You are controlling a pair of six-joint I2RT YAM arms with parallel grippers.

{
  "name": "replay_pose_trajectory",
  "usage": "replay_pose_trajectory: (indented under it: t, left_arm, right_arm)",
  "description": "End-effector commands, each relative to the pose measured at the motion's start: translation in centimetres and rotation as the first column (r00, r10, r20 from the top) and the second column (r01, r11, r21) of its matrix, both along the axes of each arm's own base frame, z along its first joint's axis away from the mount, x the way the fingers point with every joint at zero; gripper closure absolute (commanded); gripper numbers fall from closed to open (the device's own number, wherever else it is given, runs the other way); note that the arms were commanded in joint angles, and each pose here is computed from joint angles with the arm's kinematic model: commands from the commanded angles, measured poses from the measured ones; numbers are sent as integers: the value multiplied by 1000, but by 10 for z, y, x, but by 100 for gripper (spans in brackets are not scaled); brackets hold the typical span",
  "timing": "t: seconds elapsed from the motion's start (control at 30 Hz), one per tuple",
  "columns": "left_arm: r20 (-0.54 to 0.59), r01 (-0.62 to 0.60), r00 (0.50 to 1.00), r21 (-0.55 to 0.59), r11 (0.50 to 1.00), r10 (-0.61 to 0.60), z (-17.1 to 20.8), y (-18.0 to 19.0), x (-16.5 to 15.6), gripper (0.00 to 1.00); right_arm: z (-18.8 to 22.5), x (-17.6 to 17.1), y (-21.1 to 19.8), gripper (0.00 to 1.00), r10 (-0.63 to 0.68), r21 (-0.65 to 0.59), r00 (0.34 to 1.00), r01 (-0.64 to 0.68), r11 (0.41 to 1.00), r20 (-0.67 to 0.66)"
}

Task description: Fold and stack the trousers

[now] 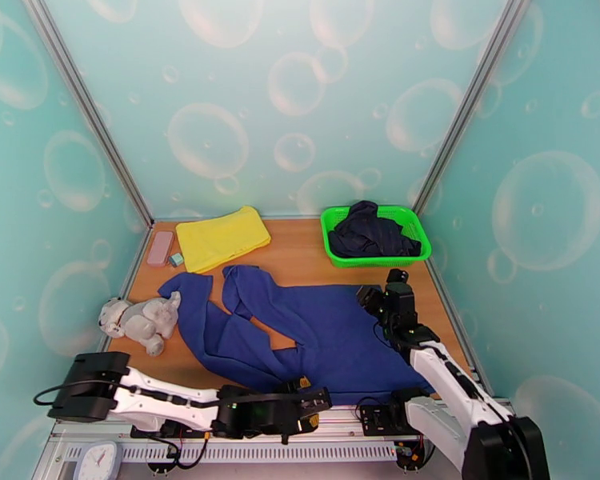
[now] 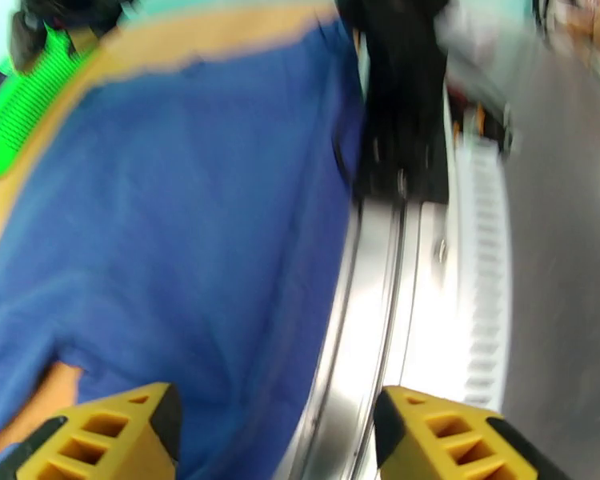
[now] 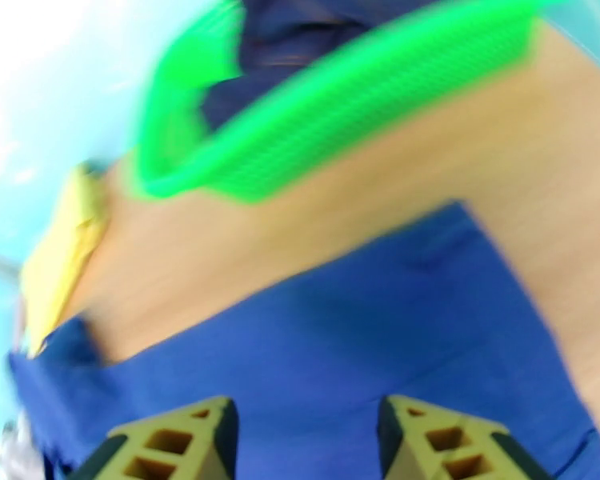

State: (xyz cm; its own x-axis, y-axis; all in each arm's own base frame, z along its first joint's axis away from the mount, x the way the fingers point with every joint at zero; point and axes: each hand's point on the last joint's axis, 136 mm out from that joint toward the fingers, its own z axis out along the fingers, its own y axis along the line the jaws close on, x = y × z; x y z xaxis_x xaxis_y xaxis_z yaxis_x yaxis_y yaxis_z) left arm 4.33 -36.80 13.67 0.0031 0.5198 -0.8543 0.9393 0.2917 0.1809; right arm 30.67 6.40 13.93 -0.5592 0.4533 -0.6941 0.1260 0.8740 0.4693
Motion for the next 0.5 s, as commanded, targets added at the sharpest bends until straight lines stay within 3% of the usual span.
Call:
replay_pose_trajectory:
  t: [0.0, 0.07, 0.17, 0.37, 0.47]
  left_arm:
    - [-52, -193, 981, -102, 976, 188, 9, 24, 44, 31]
    - [-166, -335, 934, -104, 937, 315, 5, 41, 80, 31]
    - [-297, -522, 820, -38, 852, 489, -6, 71, 116, 31]
    - [-382, -579, 730, 97, 810, 567, -39, 97, 125, 30]
    - [-418, -638, 636, 189, 747, 648, -64, 114, 135, 31]
  right_arm:
    - [-23, -28, 37, 46, 166, -42, 975, -173, 984, -148]
    - [-34, -41, 62, 44, 251, -64, 948, -268, 961, -197]
    - [-50, -61, 95, 40, 360, -126, 895, -402, 907, -264]
    - [-89, -86, 111, 36, 350, -196, 837, -460, 866, -421]
    - [-101, -94, 128, 35, 396, -171, 806, -508, 844, -440]
